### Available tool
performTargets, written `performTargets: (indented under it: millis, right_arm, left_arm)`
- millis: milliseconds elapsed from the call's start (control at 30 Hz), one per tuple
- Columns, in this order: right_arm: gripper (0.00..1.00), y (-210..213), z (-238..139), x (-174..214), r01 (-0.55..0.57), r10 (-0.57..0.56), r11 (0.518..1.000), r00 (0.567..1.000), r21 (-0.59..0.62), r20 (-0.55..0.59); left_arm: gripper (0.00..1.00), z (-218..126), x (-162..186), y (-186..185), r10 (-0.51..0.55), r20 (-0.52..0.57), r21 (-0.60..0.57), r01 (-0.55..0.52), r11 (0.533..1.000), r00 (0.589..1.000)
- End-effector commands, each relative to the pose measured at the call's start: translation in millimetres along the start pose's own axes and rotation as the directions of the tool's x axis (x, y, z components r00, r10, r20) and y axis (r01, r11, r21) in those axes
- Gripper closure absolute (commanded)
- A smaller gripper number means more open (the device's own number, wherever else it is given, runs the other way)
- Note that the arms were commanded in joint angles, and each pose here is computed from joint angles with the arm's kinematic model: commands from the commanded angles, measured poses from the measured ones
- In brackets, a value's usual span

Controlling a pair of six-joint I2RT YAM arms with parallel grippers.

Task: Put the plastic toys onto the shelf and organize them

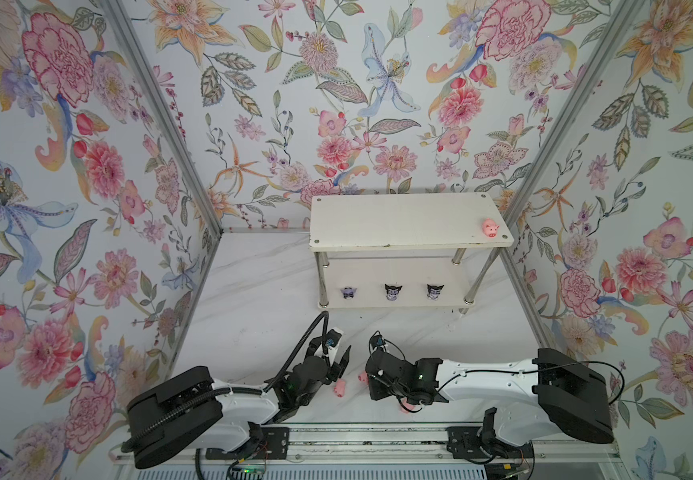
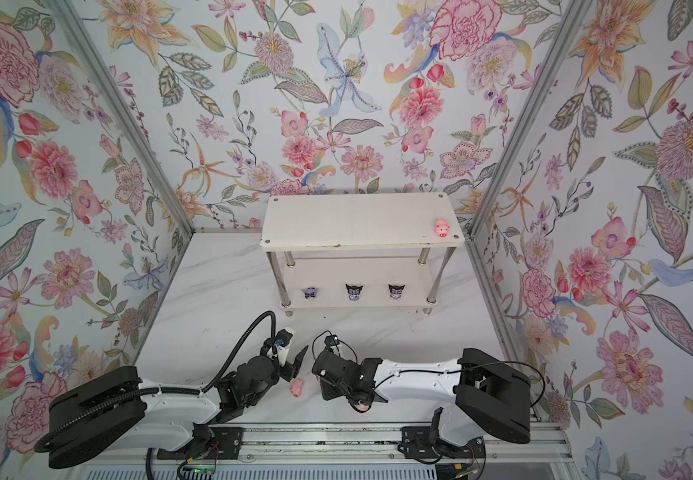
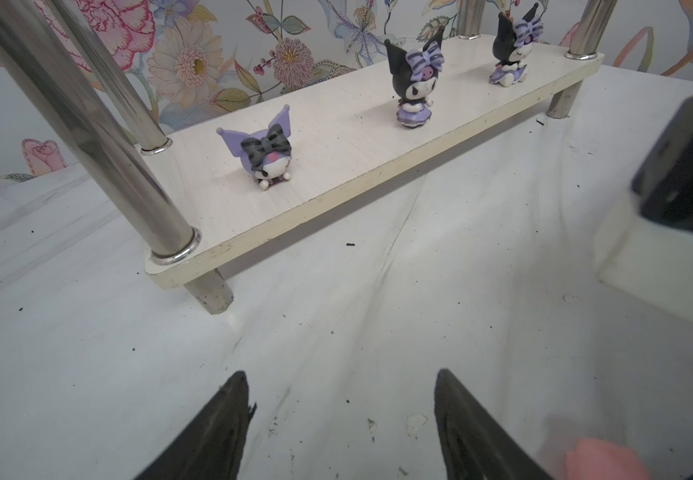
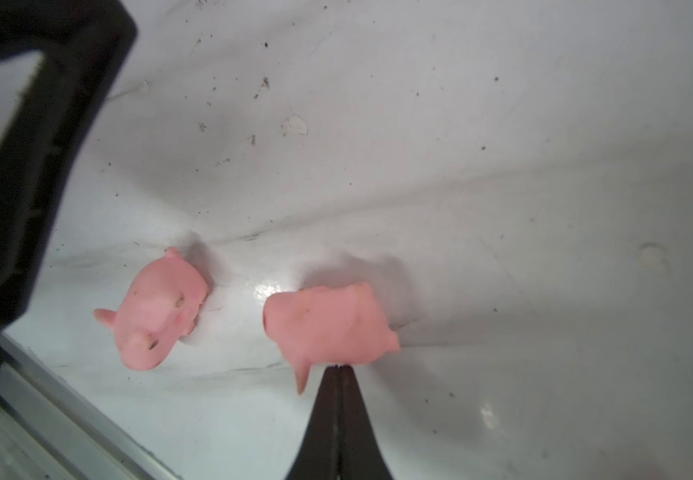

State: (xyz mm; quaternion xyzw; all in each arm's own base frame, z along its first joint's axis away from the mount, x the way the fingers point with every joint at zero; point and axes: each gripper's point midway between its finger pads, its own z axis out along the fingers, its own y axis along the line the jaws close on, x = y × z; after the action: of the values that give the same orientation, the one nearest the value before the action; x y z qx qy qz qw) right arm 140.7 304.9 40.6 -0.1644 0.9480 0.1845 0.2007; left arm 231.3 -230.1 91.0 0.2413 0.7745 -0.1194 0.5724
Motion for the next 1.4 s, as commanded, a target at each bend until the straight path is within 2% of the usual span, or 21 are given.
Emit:
performTargets:
  millis: [0,333,500,633,700,733,800,900,1033,1367]
  right_arm:
    - [1.0,1.0,2.5,-19.3,0.011,-0.012,1.0,0.999,0.008,0.036]
    - [1.0,14.3,20.2,-48.1,0.03,-0.029,0.999,0.999,-0.031,0.028]
    - [1.0,24.1,8.3,-53.3,0.021,-0.019,0.998,0.999,-0.06,0.045]
    - [0.99,25.7,-4.6,-43.4,0.018,-0.015,0.999,0.999,-0.05,0.049]
    - [0.92,26.9,-7.7,-34.5,0.014,-0.012,0.999,0.999,-0.048,0.042]
    - [0.85,26.6,-7.9,-30.8,0.008,-0.006,0.999,0.999,-0.047,0.037]
    - [0.62,24.8,-5.0,-21.0,-0.001,0.002,0.999,1.0,-0.035,0.023]
    - [0.51,22.9,1.2,-15.3,-0.001,0.002,1.0,1.0,-0.013,0.017]
    - [0.46,23.3,10.8,-16.2,0.007,-0.007,1.0,1.0,0.008,0.016]
    - [0.46,31.3,29.0,-29.3,0.037,-0.037,0.999,0.999,0.027,0.02]
  left_arm:
    - [0.29,1.0,-1.2,3.7,-0.024,0.009,-0.008,0.024,1.0,1.0]
    - [0.28,1.4,-2.5,3.0,-0.021,0.011,-0.006,0.021,1.0,1.0]
    - [0.28,0.9,-1.4,4.6,-0.02,0.009,-0.012,0.02,1.0,1.0]
    - [0.28,1.2,-2.4,4.1,-0.025,0.012,-0.009,0.025,1.0,1.0]
    - [0.28,1.2,-2.8,4.1,-0.027,0.014,-0.009,0.027,1.0,1.0]
    - [0.28,1.3,-2.3,3.6,-0.027,0.012,-0.007,0.027,1.0,1.0]
    - [0.28,1.1,-2.0,3.5,-0.027,0.012,-0.006,0.027,1.0,1.0]
    - [0.28,1.1,-2.8,3.7,-0.029,0.014,-0.007,0.029,1.0,0.999]
    - [0.28,0.5,-2.9,4.6,-0.03,0.015,-0.01,0.03,1.0,0.999]
    - [0.27,-1.2,-4.6,5.7,-0.031,0.022,-0.01,0.031,0.999,0.999]
